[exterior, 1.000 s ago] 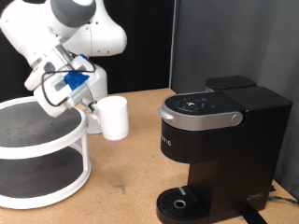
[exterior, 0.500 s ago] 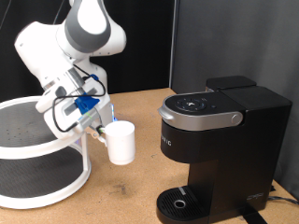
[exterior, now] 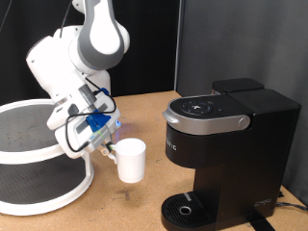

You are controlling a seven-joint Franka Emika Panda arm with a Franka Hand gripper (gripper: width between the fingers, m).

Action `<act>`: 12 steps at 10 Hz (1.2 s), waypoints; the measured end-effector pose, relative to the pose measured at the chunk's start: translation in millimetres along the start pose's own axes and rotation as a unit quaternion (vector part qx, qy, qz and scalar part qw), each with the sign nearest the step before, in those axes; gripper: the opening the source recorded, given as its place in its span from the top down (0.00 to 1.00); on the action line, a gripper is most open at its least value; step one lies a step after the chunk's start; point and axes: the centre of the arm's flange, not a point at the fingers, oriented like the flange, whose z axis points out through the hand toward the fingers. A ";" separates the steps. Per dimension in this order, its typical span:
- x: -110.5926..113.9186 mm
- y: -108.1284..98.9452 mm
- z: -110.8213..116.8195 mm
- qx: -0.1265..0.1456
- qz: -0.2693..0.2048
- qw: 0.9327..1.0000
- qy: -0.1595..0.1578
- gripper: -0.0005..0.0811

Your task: Make a cup of coffee with the keurig machine

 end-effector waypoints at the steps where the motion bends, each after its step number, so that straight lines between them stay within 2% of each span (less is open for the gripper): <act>1: 1.3 -2.0 6.1 -0.004 0.001 1.000 -0.003 0.91; 7: 11.5 -24.9 45.2 0.000 -0.015 1.000 0.000 0.91; 12: 24.6 -43.8 76.4 0.003 -0.043 0.999 0.029 0.91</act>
